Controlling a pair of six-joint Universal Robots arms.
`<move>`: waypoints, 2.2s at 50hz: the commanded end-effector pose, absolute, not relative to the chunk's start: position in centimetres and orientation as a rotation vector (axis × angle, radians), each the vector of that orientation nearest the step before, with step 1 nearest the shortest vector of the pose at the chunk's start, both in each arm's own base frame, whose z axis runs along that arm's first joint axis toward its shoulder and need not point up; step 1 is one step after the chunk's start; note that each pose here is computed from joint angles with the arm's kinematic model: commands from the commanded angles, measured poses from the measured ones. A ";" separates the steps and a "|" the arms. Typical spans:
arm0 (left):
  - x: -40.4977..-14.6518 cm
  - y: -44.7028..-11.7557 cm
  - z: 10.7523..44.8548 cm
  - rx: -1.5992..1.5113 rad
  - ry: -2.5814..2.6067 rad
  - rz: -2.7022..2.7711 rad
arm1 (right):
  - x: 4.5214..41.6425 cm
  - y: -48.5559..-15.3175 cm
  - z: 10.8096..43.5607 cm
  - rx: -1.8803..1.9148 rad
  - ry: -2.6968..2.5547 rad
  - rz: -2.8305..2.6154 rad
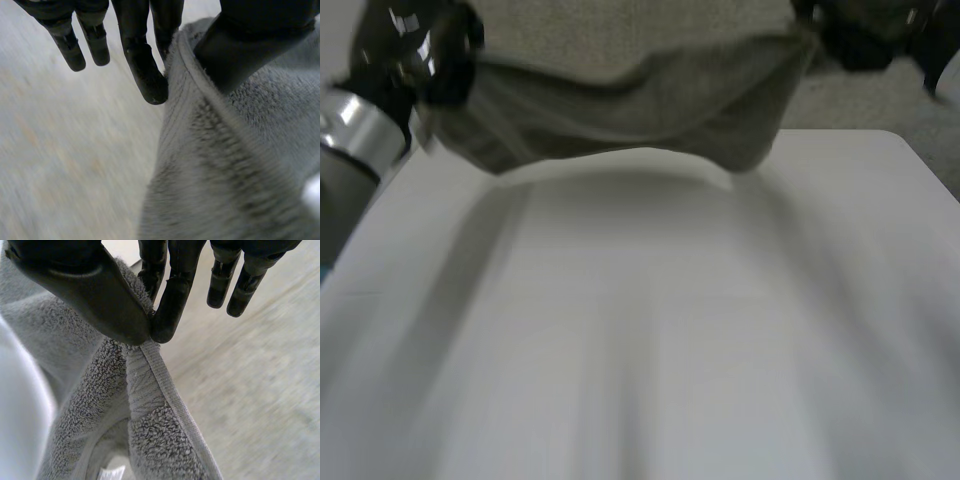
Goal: Fold the towel.
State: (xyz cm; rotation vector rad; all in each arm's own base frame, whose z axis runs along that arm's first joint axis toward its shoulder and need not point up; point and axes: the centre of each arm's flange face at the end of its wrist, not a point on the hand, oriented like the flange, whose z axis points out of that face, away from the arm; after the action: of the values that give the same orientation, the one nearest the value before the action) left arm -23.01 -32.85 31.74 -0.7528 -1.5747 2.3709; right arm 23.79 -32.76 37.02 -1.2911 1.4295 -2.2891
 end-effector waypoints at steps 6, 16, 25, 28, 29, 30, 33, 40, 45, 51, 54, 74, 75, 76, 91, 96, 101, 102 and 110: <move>-21.8 -30.4 18.8 -1.020 -1.979 2.053 | 21.4 -31.6 25.9 -1.455 1.769 -2.007; -21.6 -28.6 18.3 -1.043 -2.026 1.993 | 18.8 -29.4 25.9 -1.454 1.870 -1.982; -21.4 -26.0 21.9 -1.032 -2.016 1.990 | 17.4 -26.6 27.9 -1.432 1.826 -1.986; -21.2 -24.7 22.6 -1.031 -2.039 1.950 | 16.7 -25.6 28.8 -1.419 1.835 -1.991; -21.1 -24.0 22.9 -1.035 -2.046 1.931 | 16.3 -25.2 29.1 -1.412 1.850 -1.990; -21.1 -24.0 22.9 -1.035 -2.046 1.931 | 16.3 -25.2 29.1 -1.412 1.850 -1.990; -21.1 -22.9 23.3 -1.044 -2.046 1.893 | 15.6 -25.0 29.4 -1.393 1.866 -1.982; -21.0 -22.6 23.8 -1.054 -2.028 1.868 | 15.2 -25.5 28.4 -1.374 1.837 -1.921; -21.2 -23.4 23.1 -1.052 -2.044 1.844 | 15.3 -27.5 25.1 -1.363 1.882 -1.799; -21.7 -24.9 20.7 -1.056 -2.100 1.743 | 17.5 -29.9 20.3 -1.402 1.961 -1.603; -21.9 -25.8 19.1 -1.053 -2.135 1.684 | 17.8 -30.5 19.2 -1.407 1.990 -1.570; -22.4 -27.6 16.6 -1.049 -2.176 1.600 | 17.8 -33.5 16.7 -1.127 2.196 -1.448; -22.4 -27.6 16.6 -1.049 -2.177 1.598 | 17.7 -33.3 16.9 -1.123 2.197 -1.453; -22.4 -27.6 16.6 -1.049 -2.177 1.598 | 17.7 -33.3 16.9 -1.123 2.197 -1.453; -22.3 -27.6 16.6 -1.038 -2.187 1.600 | 17.6 -28.8 20.2 -1.170 2.158 -1.554; -22.3 -27.7 16.7 -1.013 -2.190 1.591 | 17.0 -28.4 19.4 -1.197 2.174 -1.580; -22.3 -27.7 16.8 -0.982 -2.190 1.585 | 16.1 -28.4 18.5 -1.234 2.195 -1.586; -22.3 -27.8 16.8 -0.976 -2.189 1.585 | 16.0 -28.3 18.2 -1.246 2.199 -1.579; -22.3 -27.5 16.7 -0.969 -2.200 1.566 | 15.9 -29.3 16.3 -1.268 2.199 -1.599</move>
State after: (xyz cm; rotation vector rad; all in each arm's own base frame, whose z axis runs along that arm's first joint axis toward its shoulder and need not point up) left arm -22.31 -27.72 16.78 -0.9740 -2.1913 1.5805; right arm 15.97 -28.45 17.78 -1.2528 2.2005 -1.5817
